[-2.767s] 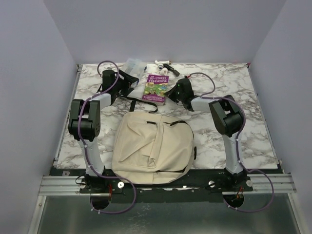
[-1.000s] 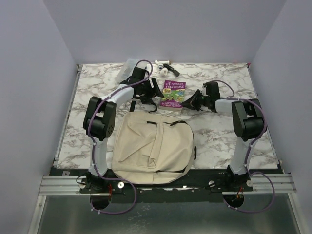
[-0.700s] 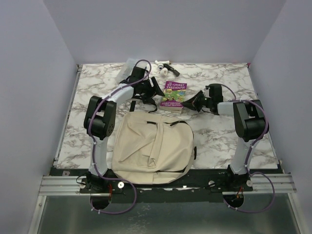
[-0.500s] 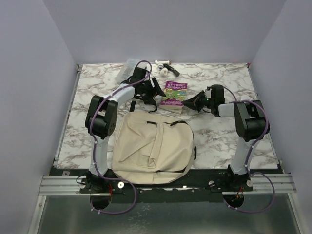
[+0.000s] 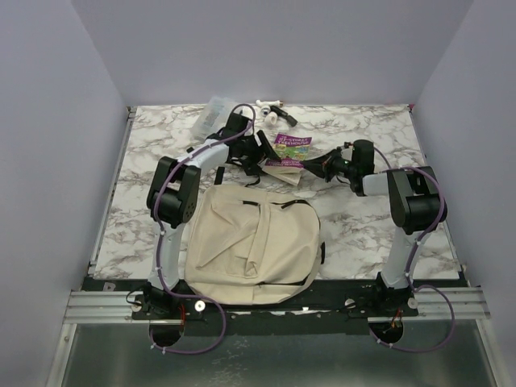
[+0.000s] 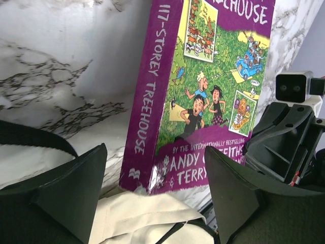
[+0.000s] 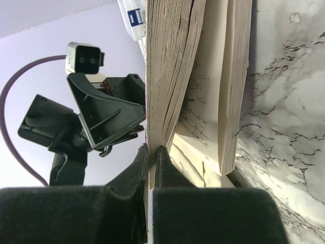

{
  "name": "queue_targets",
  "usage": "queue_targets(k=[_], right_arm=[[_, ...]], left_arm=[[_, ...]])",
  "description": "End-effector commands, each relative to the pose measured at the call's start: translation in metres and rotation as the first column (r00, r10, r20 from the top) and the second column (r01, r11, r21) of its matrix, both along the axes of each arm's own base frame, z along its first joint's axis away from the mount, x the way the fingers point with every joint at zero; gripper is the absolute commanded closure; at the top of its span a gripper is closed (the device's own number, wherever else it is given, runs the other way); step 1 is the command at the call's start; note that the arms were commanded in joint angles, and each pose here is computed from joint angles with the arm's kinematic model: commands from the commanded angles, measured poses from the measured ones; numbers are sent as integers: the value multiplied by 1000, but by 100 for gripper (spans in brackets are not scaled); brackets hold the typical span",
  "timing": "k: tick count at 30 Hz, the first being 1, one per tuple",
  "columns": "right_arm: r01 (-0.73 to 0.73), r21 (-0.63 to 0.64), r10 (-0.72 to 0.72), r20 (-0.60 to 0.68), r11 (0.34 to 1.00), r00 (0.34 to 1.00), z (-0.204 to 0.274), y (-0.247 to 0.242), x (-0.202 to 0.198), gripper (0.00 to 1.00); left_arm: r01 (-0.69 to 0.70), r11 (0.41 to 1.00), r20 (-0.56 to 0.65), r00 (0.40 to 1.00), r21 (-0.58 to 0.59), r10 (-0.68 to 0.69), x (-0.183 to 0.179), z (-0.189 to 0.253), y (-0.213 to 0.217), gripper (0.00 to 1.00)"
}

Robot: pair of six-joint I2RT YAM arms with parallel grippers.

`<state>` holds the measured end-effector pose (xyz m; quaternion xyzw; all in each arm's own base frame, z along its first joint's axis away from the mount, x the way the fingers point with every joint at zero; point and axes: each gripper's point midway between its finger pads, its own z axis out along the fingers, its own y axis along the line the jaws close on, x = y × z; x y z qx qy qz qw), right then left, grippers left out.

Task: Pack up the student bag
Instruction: Pick up the book from the center of the board.

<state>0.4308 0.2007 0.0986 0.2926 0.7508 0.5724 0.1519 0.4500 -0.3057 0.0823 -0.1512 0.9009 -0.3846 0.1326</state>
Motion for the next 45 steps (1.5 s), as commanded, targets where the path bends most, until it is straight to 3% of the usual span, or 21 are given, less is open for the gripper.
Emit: queue_targets(k=[1,4,9,11,13,18,24,30,37,41,45], right_arm=[[-37,56,33,73,998,997,28,2,-5,100],[-38,44,35,74,998,997,22,1,-9,100],[-78,-6,78,128,997,989,15,1,-21,99],[-115,-99,128,136,988,982,6,-2,-29,89],[-113,-280,157,138,953,978,-6,-13,-32,71],[-41,-619,190,178,785,966,6,-55,-46,41],[33,-729,284,308,684,908,63,-57,-62,23],[91,-638,371,551,765,747,167,-31,-81,10],[-26,-532,460,706,846,539,265,2,-100,4],[-216,-446,495,751,868,436,288,31,-121,2],[-369,-453,574,735,812,361,277,72,-148,1]], left_arm=[[32,994,-17,999,-104,-34,-3,10,-17,28],[31,988,45,999,-149,-24,-2,28,-19,45],[43,986,102,994,-161,-27,-4,46,-17,84],[57,986,134,990,-154,-36,-6,55,-15,95],[66,990,181,983,-127,-42,-10,64,-9,100],[122,991,327,940,-57,-97,-30,105,7,100],[243,969,500,835,38,-229,-77,173,27,100],[359,917,532,749,177,-396,-144,189,56,100],[488,851,627,606,193,-489,-225,208,71,100],[593,794,672,534,134,-513,-270,215,72,100],[673,735,699,485,86,-526,-303,217,74,100]])
